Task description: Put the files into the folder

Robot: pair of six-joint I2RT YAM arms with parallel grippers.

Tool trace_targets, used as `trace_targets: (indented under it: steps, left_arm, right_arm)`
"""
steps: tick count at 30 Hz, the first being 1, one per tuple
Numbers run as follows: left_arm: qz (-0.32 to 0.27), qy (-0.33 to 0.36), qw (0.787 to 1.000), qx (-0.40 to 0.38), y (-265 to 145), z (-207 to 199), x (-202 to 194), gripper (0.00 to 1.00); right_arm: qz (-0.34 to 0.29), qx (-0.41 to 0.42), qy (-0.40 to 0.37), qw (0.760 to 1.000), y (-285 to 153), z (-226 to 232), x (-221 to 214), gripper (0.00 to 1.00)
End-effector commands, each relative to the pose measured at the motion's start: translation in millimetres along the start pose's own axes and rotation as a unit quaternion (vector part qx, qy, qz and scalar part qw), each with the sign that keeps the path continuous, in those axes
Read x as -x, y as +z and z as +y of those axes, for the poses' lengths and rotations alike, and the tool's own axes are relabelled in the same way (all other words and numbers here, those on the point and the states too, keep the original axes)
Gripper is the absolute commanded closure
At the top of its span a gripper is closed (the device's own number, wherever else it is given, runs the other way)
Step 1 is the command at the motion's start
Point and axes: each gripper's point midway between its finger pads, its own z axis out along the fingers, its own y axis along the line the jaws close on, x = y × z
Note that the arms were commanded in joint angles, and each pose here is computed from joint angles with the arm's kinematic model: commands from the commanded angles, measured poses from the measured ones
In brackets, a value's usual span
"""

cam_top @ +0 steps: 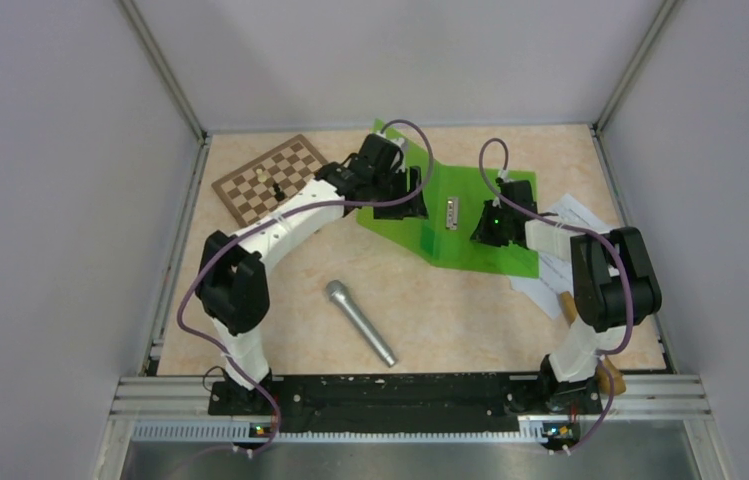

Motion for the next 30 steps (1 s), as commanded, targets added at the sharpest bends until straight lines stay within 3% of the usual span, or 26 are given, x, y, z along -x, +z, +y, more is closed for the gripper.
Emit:
trace_targets:
  steps: [1, 4, 8, 12, 14, 21, 30]
  left_arm:
    - [-0.005, -0.054, 0.992, -0.117, 4, -14, 38, 0.33]
    - [-0.019, -0.092, 0.988, -0.119, 16, 5, 56, 0.34]
    - [-0.020, -0.098, 0.994, -0.038, 43, 54, 59, 0.34]
    - [0.016, -0.096, 0.995, -0.003, 69, 79, 40, 0.34]
    - [0.029, -0.098, 0.995, 0.003, 77, 86, 30, 0.34]
    - [0.051, -0.097, 0.994, 0.018, 90, 100, 14, 0.34]
    - [0.066, -0.097, 0.993, 0.019, 88, 103, 2, 0.34]
  right_arm:
    - [0.026, -0.016, -0.004, 1.000, -1, -3, -15, 0.89]
    - [0.022, -0.020, -0.008, 1.000, -4, -2, -11, 0.89]
    - [0.010, -0.020, -0.011, 1.000, -9, 3, 2, 0.85]
    - [-0.007, -0.056, -0.020, 0.998, -10, 8, 21, 0.57]
    - [-0.008, -0.065, -0.021, 0.998, -8, 13, 28, 0.49]
    - [-0.020, -0.088, -0.028, 0.996, 15, 42, 53, 0.48]
    - [-0.012, -0.146, -0.058, 0.987, 49, 44, 63, 0.50]
